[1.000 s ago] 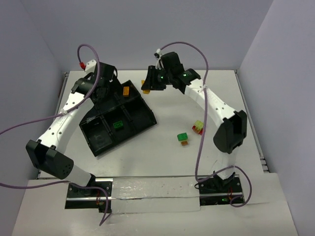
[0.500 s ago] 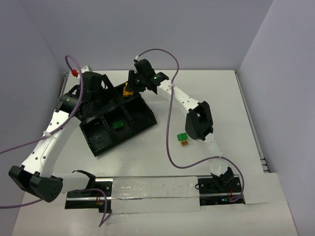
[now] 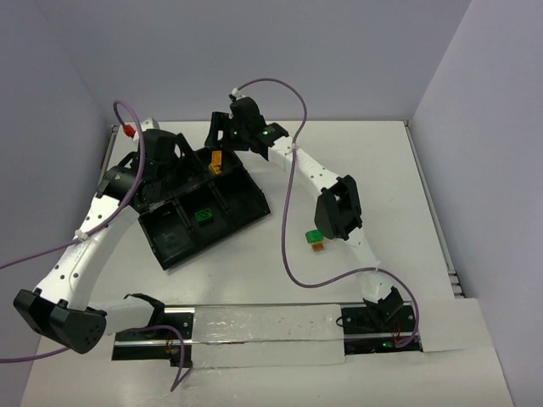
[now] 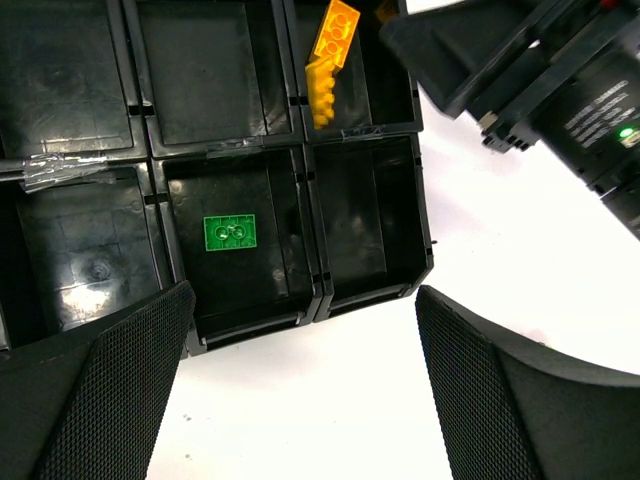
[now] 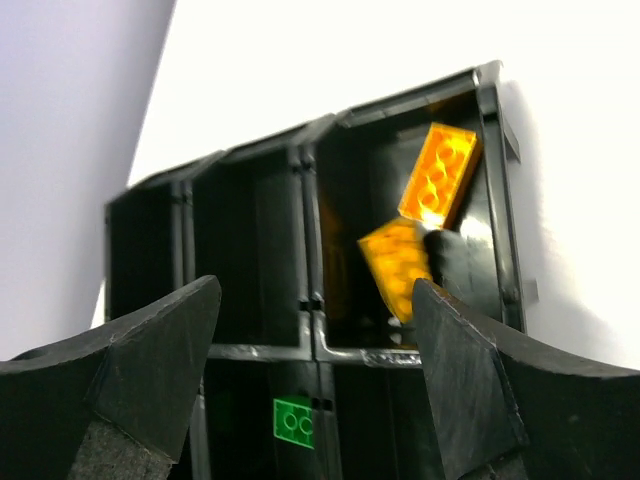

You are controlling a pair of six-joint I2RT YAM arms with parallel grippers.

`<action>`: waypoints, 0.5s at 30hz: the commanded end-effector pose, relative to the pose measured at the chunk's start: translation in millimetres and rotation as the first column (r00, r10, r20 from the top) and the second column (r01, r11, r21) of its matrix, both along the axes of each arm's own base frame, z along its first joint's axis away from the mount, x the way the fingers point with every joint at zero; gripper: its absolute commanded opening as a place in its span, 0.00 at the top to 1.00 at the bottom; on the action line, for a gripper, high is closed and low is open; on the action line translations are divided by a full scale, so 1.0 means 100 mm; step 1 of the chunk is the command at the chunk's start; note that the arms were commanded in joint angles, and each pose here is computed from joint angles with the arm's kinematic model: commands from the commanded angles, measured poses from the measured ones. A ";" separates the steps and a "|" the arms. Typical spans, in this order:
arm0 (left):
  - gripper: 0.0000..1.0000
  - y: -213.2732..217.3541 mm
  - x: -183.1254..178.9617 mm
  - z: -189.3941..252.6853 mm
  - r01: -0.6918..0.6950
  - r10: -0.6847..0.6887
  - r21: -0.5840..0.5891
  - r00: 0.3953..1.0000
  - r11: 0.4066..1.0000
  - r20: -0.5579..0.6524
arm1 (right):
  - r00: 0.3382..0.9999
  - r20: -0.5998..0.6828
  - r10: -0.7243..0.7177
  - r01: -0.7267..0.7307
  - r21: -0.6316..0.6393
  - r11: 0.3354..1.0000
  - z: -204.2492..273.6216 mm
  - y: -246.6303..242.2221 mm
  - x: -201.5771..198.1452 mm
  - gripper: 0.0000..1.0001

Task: Sort the legos into containers by color

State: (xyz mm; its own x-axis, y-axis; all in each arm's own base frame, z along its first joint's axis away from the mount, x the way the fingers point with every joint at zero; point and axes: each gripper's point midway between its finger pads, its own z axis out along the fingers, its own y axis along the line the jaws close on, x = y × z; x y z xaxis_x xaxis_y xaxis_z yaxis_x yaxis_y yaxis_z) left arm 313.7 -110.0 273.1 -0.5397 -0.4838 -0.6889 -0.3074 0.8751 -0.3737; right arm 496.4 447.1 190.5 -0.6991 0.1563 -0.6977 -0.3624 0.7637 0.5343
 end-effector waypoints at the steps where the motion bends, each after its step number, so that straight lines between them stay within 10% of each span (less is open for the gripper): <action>1: 0.01 0.02 0.01 0.17 -0.014 0.016 -0.028 0.998 1.000 0.059 | 0.990 0.140 -0.005 -0.007 0.087 0.996 0.75 0.02 0.01 0.15; 15: 0.01 0.14 0.15 0.40 -0.010 0.002 0.069 0.992 0.998 0.123 | 0.984 0.132 -0.116 0.152 -0.301 0.942 0.86 -2.02 -1.44 0.17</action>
